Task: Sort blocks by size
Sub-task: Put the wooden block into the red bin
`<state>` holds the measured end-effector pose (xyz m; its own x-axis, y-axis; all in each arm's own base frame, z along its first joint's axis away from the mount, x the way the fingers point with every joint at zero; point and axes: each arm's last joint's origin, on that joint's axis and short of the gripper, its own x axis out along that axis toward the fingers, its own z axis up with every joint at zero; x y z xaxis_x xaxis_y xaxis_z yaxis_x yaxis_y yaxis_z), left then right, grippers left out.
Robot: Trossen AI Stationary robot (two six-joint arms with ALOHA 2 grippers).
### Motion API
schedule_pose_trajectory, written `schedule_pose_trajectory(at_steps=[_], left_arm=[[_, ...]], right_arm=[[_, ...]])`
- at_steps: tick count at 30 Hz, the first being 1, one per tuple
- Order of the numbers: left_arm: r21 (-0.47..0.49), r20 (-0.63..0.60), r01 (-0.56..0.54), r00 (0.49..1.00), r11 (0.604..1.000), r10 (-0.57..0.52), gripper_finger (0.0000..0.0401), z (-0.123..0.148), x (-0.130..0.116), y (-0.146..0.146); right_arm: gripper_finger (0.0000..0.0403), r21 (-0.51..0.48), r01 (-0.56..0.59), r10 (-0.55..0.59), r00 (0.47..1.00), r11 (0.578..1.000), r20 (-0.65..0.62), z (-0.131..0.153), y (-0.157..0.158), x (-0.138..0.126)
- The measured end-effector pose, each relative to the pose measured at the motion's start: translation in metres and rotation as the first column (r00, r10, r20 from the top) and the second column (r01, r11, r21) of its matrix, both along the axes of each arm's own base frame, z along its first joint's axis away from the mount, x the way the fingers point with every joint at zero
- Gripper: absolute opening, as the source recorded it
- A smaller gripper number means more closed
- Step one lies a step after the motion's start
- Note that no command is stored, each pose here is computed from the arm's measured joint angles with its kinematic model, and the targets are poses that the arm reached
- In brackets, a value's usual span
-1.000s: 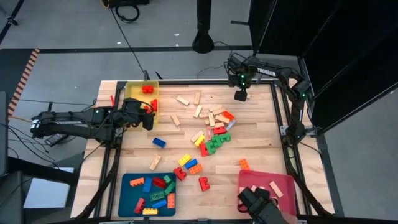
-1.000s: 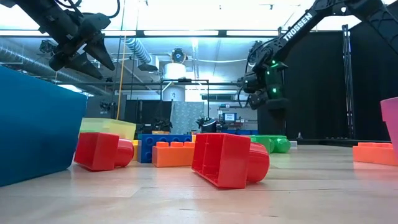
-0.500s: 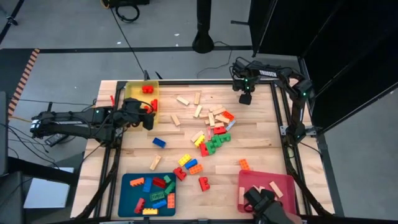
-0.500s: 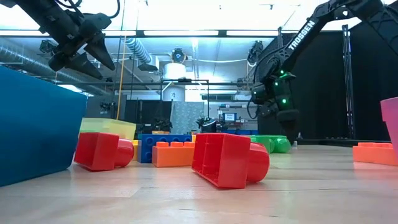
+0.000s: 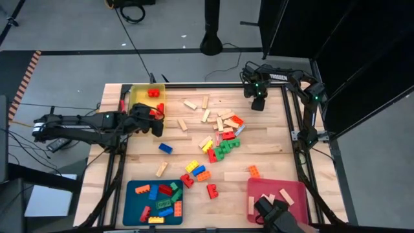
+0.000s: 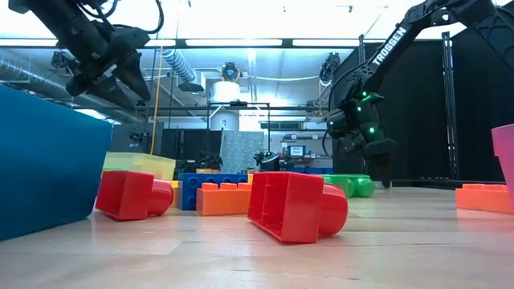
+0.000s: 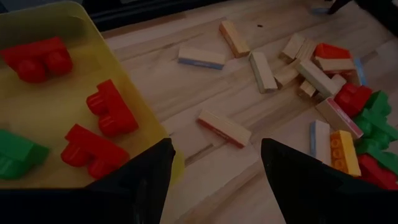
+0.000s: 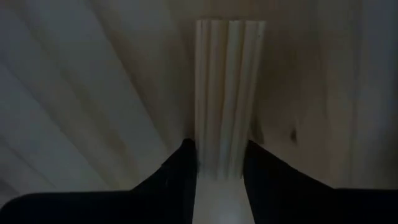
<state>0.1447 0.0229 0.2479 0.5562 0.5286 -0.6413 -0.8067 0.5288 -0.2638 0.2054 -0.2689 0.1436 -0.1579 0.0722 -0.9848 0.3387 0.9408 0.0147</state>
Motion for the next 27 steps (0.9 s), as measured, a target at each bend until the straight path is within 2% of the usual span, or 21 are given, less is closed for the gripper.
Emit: schedule_pose_trajectory(at_steps=[9, 12, 16, 22, 27], left_arm=[[-0.015, 0.045, 0.015, 0.999, 1.000, -0.014, 0.0253, 0.002, 0.006, 0.000], [-0.010, 0.067, 0.020, 0.998, 1.000, -0.019, 0.0253, 0.003, 0.007, 0.000], [-0.010, 0.067, 0.021, 0.998, 1.000, -0.020, 0.0253, 0.004, 0.007, 0.000], [-0.009, 0.066, 0.022, 0.998, 1.000, -0.021, 0.0253, 0.004, 0.007, 0.000], [-0.009, 0.066, 0.023, 0.998, 1.000, -0.022, 0.0253, 0.004, 0.007, 0.000]], right_arm=[[0.0113, 0.037, 0.056, -0.055, 0.998, 0.998, -0.026, 0.029, -0.002, 0.008], [0.0113, 0.058, 0.062, -0.064, 0.997, 0.996, 0.032, 0.049, -0.001, 0.018], [0.0113, 0.032, 0.035, -0.039, 0.989, 0.999, 0.143, 0.084, 0.008, 0.033], [0.0113, -0.040, -0.065, 0.073, 0.964, 0.997, 0.255, 0.137, 0.048, 0.058], [0.0113, -0.070, -0.134, 0.150, 0.935, 0.988, 0.320, 0.177, 0.108, 0.068]])
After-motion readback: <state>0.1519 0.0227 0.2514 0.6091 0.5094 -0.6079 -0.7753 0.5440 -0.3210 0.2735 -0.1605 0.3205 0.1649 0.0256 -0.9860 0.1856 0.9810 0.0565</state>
